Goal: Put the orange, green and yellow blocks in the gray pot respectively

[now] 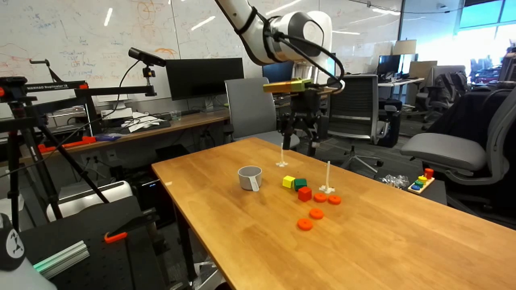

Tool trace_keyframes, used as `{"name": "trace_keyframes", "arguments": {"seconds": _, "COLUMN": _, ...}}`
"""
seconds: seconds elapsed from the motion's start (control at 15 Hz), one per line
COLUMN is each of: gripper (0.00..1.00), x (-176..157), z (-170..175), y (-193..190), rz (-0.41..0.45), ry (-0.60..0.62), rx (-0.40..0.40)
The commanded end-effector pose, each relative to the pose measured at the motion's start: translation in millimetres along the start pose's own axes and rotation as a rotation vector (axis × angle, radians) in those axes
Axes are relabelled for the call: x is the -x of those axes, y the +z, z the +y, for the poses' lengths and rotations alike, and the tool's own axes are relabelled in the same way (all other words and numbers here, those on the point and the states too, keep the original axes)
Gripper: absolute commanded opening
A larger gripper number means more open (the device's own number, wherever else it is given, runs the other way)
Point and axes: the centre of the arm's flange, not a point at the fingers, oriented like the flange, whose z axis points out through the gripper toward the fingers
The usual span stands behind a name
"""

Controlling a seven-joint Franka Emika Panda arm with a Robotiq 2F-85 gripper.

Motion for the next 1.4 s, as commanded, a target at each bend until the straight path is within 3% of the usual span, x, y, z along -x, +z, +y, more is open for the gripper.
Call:
{"name": "trace_keyframes", "arguments": {"seconds": 0.0, "gripper": 1.00, "x": -42.2, "z": -9.4, "y": 19.5, "rz": -0.050, "ry": 0.014, "rx": 0.004}}
{"name": "trace_keyframes", "arguments": {"seconds": 0.6, "gripper": 1.00, "x": -97.2, "z": -22.3, "y": 73.3, "rz": -0.118, "ry": 0.039, "rx": 0.027}}
{"name": "trace_keyframes", "arguments": {"seconds": 1.33, "gripper": 1.00, "x": -131.7, "z": -43.5, "y": 100.2, "rz": -0.162, "ry": 0.022, "rx": 0.030}}
